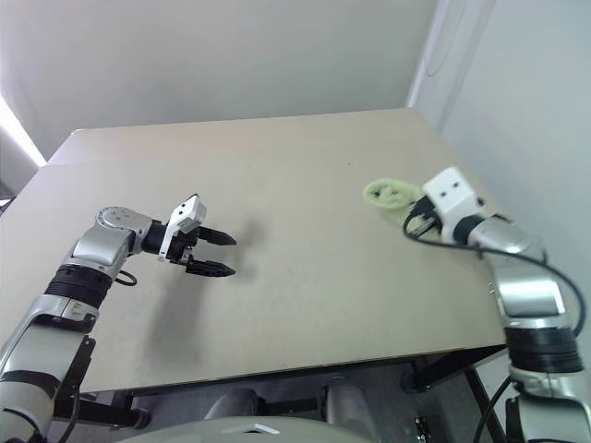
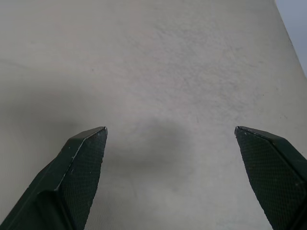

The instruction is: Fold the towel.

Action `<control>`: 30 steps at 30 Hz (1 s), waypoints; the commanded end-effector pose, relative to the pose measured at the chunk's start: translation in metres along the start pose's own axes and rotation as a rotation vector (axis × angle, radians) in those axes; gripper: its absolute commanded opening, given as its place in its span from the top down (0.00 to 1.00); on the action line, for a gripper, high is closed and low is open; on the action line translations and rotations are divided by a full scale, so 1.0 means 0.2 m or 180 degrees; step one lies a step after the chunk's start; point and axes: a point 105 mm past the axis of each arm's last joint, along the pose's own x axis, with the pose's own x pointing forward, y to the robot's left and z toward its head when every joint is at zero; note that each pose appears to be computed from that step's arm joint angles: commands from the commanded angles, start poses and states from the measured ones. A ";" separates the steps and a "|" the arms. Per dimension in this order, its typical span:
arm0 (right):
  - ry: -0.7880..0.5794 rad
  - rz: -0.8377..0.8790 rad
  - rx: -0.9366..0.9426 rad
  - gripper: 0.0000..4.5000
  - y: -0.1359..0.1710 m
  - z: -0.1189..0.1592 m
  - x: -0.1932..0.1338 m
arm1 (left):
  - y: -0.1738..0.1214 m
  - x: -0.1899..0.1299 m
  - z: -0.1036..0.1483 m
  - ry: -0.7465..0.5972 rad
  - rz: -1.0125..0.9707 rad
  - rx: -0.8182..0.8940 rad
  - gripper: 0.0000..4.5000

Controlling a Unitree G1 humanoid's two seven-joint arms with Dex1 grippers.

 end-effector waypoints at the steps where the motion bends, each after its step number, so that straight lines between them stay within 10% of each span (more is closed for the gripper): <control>1: -0.0030 0.0152 -0.0295 1.00 0.15 -0.01 0.03 | 0.02 -0.04 0.04 -0.0015 0.0073 0.0122 0.00; 10: 0.0116 0.0413 -0.0415 1.00 0.31 -0.11 0.02 | 0.03 -0.06 0.00 -0.0001 0.0123 0.0114 0.00; 21: -0.0639 0.0382 0.0490 0.10 0.18 0.16 -0.09 | 0.03 -0.06 -0.02 -0.0027 0.0119 0.0076 0.00; 30: -0.0943 0.0001 0.1304 0.10 0.04 0.18 -0.05 | 0.05 -0.08 0.04 -0.0339 0.0162 -0.0192 0.00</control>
